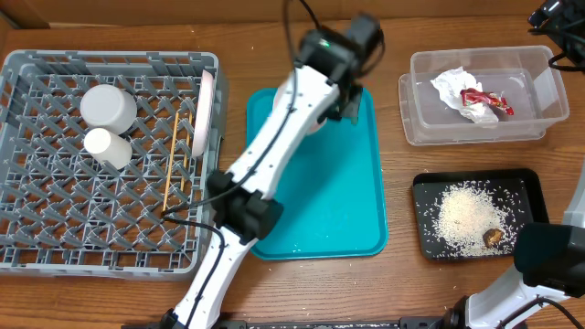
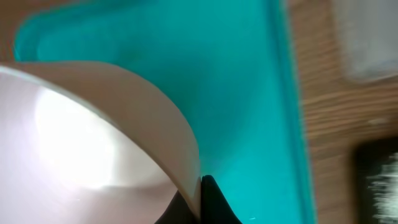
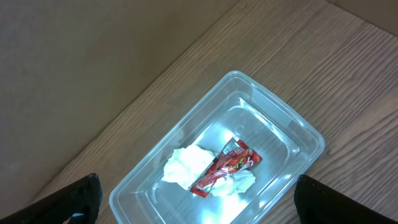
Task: Sort waste into correct bins and load items into the dishwasher
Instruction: 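Lift the bowl with the left gripper and carry it into the rack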
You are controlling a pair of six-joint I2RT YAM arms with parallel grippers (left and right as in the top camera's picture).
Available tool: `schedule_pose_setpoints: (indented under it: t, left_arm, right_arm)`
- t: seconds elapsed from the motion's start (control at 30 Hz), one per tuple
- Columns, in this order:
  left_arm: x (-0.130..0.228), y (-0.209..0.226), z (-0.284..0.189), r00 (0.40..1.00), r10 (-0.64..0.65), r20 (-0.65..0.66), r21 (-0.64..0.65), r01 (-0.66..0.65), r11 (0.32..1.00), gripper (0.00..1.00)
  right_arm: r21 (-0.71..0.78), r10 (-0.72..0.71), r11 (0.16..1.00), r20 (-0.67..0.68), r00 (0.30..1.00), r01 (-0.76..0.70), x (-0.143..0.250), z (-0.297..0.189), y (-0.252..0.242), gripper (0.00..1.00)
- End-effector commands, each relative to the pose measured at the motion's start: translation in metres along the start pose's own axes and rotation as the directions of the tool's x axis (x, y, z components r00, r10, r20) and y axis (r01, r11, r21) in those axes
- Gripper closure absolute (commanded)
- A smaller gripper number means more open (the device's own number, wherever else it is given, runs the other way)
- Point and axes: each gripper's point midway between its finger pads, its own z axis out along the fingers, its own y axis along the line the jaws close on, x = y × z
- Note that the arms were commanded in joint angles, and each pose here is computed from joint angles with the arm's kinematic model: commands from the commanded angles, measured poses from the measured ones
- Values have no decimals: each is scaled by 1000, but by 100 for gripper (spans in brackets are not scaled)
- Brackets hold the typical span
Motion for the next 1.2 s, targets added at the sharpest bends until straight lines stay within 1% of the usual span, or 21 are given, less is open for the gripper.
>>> schedule_pose_setpoints:
  t: [0.0,0.13,0.23,0.27,0.37,0.43,0.5,0.6,0.7,0.77,0.87,0.93,1.07,1.17]
  left_arm:
    - [-24,15,-78,985,-31,168,156,5,988,96]
    - [-37,68,-148,935,-142,324,182,86,980,96]
    - [-37,126,-193,876,-241,418,169,186,968,96]
    - [-35,154,-210,845,-285,452,162,237,958,96]
    - [-26,217,-236,773,-384,506,151,358,921,96]
    - [-17,254,-245,733,-451,509,172,427,888,96]
    - [-7,283,-246,711,-512,482,212,473,856,96]
    - [10,318,-237,686,-608,401,281,539,794,96]
    - [30,348,-213,661,-693,289,309,620,721,96]
    - [41,359,-196,661,-716,224,320,644,694,96]
    - [52,367,-177,681,-718,143,367,638,677,96]
    - [57,368,-170,697,-709,108,425,612,667,96]
    - [64,374,-168,713,-696,88,551,547,630,96]
    - [72,383,-166,703,-707,80,618,522,589,96]
  right_arm:
    - [-1,3,1000,8,1000,-3,-1,-3,0,0]
    - [-1,3,1000,8,1000,-3,-1,-3,0,0]
    - [-1,3,1000,8,1000,-3,-1,-3,0,0]
    - [-1,3,1000,8,1000,-3,-1,-3,0,0]
    - [-1,3,1000,8,1000,-3,-1,-3,0,0]
    - [-1,3,1000,8,1000,-3,-1,-3,0,0]
    - [-1,3,1000,8,1000,-3,-1,-3,0,0]
    - [-1,3,1000,8,1000,-3,-1,-3,0,0]
    - [-1,3,1000,8,1000,-3,-1,-3,0,0]
    - [-1,3,1000,8,1000,-3,-1,-3,0,0]
    - [-1,3,1000,8,1000,-3,-1,-3,0,0]
    - [-1,3,1000,8,1000,-3,-1,-3,0,0]
    - [-1,3,1000,8,1000,-3,-1,-3,0,0]
    - [-1,3,1000,8,1000,-3,-1,-3,0,0]
